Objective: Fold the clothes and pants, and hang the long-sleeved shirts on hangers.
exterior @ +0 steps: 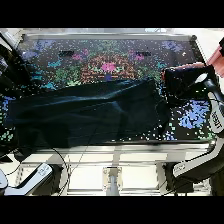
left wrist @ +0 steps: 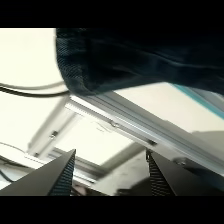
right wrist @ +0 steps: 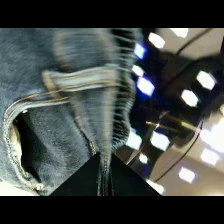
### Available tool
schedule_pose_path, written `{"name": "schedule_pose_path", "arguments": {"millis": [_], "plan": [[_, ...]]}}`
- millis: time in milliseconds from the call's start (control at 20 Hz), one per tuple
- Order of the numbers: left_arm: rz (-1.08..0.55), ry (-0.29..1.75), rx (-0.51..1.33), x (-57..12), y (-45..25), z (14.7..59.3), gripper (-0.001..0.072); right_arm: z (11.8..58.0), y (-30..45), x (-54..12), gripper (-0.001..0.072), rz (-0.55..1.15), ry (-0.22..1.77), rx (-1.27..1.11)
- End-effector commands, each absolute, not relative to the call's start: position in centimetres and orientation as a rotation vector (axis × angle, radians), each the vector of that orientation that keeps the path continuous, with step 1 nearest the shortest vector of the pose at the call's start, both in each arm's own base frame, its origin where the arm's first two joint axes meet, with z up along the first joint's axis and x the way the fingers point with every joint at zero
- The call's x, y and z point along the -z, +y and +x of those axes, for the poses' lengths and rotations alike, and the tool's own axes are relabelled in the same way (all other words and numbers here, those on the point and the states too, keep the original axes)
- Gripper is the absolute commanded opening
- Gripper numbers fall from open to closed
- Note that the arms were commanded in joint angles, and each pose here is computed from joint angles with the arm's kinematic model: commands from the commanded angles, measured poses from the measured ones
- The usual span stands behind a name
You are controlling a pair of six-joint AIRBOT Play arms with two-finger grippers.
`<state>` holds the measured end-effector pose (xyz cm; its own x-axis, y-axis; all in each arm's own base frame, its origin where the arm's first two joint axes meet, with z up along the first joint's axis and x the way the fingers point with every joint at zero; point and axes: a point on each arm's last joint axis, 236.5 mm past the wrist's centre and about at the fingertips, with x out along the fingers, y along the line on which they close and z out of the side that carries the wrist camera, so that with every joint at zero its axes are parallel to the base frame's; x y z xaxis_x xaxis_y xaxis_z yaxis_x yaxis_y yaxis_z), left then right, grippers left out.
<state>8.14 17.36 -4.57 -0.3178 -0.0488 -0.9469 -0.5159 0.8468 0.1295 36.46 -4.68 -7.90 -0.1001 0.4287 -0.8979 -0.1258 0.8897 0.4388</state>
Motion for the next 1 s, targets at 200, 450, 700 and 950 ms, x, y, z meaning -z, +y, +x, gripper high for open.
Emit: {"name": "schedule_pose_path", "arguments": {"millis": [200, 450, 700, 950], "plan": [[-0.239, 1.764, -0.442, 6.1, 21.0, 10.2, 0.051, 33.6, -9.2, 4.5, 0.0029, 0.383, 1.633, -0.309], [-0.4, 1.524, -0.393, 7.3, 21.0, 14.2, 0.0509, 33.9, -8.7, 3.7, 0.003, 0.444, 1.618, -0.272], [-0.547, 1.634, -0.237, 9.9, 17.8, 13.4, 0.0509, 33.5, -8.0, 3.3, 0.003, 0.45, 1.643, -0.282], [-0.5, 1.708, -0.291, 10.1, 18.9, 11.5, 0.051, 33.6, -7.3, 3.3, 0.003, 0.438, 1.649, -0.295]]}}
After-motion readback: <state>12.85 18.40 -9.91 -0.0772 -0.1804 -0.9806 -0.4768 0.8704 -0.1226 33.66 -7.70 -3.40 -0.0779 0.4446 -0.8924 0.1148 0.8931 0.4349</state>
